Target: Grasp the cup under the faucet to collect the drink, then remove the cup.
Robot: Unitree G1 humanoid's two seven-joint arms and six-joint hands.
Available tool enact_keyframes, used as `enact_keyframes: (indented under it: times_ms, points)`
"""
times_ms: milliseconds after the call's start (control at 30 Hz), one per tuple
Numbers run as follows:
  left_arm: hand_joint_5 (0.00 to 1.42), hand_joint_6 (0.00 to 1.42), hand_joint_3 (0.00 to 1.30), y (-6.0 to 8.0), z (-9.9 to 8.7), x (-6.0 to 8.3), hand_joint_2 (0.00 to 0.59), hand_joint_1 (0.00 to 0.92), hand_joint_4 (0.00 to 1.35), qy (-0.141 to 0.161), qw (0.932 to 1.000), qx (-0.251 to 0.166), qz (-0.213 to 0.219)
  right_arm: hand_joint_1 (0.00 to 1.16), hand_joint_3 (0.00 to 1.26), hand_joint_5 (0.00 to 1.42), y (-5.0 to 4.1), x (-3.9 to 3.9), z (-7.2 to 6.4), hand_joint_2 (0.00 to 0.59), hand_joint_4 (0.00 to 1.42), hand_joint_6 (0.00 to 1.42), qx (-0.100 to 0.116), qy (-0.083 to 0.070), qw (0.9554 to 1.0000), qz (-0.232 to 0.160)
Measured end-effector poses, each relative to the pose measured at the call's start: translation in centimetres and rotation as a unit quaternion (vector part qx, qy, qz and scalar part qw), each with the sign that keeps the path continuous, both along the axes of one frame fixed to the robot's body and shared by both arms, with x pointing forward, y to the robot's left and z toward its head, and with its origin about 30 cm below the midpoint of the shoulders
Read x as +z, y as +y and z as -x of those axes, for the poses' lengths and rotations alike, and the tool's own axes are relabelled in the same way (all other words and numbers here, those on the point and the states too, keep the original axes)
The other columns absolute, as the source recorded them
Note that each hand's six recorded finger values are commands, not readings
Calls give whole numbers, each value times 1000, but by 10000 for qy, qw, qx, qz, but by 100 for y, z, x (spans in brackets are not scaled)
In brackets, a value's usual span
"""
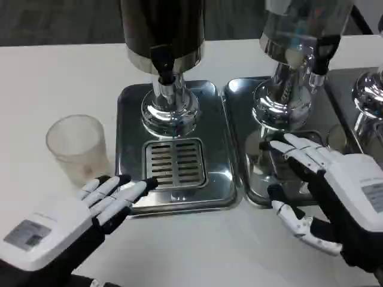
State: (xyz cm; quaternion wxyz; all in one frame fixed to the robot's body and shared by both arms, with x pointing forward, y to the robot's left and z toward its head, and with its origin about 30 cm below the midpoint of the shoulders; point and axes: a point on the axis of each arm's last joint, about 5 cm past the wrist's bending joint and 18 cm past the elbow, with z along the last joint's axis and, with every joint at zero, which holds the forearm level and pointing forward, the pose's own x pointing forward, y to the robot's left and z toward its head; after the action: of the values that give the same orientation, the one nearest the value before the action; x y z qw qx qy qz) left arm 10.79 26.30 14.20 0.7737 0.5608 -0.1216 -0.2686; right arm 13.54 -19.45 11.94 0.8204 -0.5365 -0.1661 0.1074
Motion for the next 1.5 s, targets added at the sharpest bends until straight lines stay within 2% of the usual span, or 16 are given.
enact_keyframes:
  times_ms: [133,333,733,833,1033,1500]
  points:
    - [0,0,0,4,3,0,33,0,0,9,10000,19,-6,248,218,178,6,4,-3,474,149,265,15,-14,10000,-69]
    - [0,0,0,48,-19,5,33,0,0,13,10000,90,40,250,219,191,70,0,-29,479,160,267,35,-51,9999,-117]
    - [0,0,0,65,-48,0,33,0,0,-5,9999,78,67,255,221,192,97,-3,-33,484,161,278,-37,-66,9999,-118]
    - [0,0,0,49,-52,-5,33,0,0,1,10000,57,72,256,224,192,75,0,-29,484,162,280,-79,-68,9999,-124]
    - [0,0,0,-60,11,-8,33,0,0,-34,10000,32,77,260,227,192,-38,-9,19,482,164,282,-94,-22,9999,-108]
    - [0,0,0,-44,171,-35,33,0,0,85,9997,217,4,275,228,192,-41,-10,23,477,164,282,-76,-25,9999,-105]
